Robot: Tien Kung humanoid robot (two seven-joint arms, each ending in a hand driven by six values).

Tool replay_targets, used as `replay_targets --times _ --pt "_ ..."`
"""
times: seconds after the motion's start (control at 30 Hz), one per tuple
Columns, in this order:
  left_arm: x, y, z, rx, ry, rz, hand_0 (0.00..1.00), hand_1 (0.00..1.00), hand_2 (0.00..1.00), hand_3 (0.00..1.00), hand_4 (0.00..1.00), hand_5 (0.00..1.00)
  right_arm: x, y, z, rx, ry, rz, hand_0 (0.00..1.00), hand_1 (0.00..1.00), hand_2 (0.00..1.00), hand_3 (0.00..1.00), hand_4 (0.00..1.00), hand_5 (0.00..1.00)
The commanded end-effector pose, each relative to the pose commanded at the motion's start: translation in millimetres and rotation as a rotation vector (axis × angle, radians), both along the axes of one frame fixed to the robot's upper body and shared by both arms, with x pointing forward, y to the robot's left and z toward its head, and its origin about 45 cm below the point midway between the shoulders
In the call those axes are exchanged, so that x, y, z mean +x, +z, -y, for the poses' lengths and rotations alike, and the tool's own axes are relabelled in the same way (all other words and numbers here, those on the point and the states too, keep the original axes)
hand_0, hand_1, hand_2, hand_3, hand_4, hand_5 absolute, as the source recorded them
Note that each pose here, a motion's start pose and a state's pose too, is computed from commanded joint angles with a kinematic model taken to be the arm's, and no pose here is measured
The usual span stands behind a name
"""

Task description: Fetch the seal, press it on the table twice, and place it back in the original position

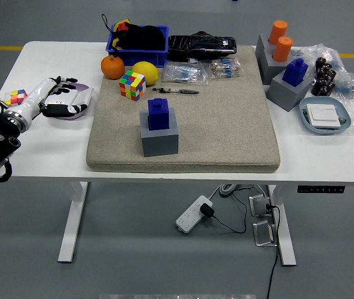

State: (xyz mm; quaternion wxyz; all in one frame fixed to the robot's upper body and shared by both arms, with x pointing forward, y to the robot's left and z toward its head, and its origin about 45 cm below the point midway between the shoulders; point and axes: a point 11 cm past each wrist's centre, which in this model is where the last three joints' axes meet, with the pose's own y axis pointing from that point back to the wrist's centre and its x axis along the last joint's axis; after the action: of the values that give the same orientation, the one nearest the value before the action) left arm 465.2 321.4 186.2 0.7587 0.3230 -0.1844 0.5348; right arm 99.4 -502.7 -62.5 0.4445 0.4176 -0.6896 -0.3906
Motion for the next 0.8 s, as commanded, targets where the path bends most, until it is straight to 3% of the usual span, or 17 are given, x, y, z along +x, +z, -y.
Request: replay_targets --times 0.33,0.5,0.7,0.73,0.8 --pt "-7.1 12.4 69 -0.118 -0.167 -0.009 0.894 0.949 0.967 0.966 0.998 0.271 -0.3 -0.8 -1 0.004 -0.004 0.002 0.814 0.714 0.682 0.684 0.728 0.508" --pt "-8.5 13.2 84 -0.15 -0.19 -0.013 0.894 0.949 0.967 0.966 0.998 0.271 -1.0 -1.3 -2 0.005 -0.003 0.0 0.814 0.714 0.682 0.684 0.728 0.508" --pt "-7.1 17.9 98 -0.19 -0.189 0.061 0.878 0.935 0.958 0.943 0.998 0.25 -0.1 -1.6 -3 0.007 -0.001 0.002 0.814 0.714 0.682 0.685 0.727 0.508" --pt "-6.7 18.3 100 -0.194 -0.186 0.07 0.815 0.779 0.749 0.834 0.998 0.002 0.4 -1.5 -3 0.007 -0.001 0.003 0.814 0.714 0.682 0.684 0.727 0.507" --pt "-5.6 17.5 103 -0.2 -0.18 0.085 0.815 0.779 0.749 0.834 0.998 0.002 1.7 -1.3 -3 0.006 0.001 0.004 0.814 0.714 0.682 0.684 0.727 0.507"
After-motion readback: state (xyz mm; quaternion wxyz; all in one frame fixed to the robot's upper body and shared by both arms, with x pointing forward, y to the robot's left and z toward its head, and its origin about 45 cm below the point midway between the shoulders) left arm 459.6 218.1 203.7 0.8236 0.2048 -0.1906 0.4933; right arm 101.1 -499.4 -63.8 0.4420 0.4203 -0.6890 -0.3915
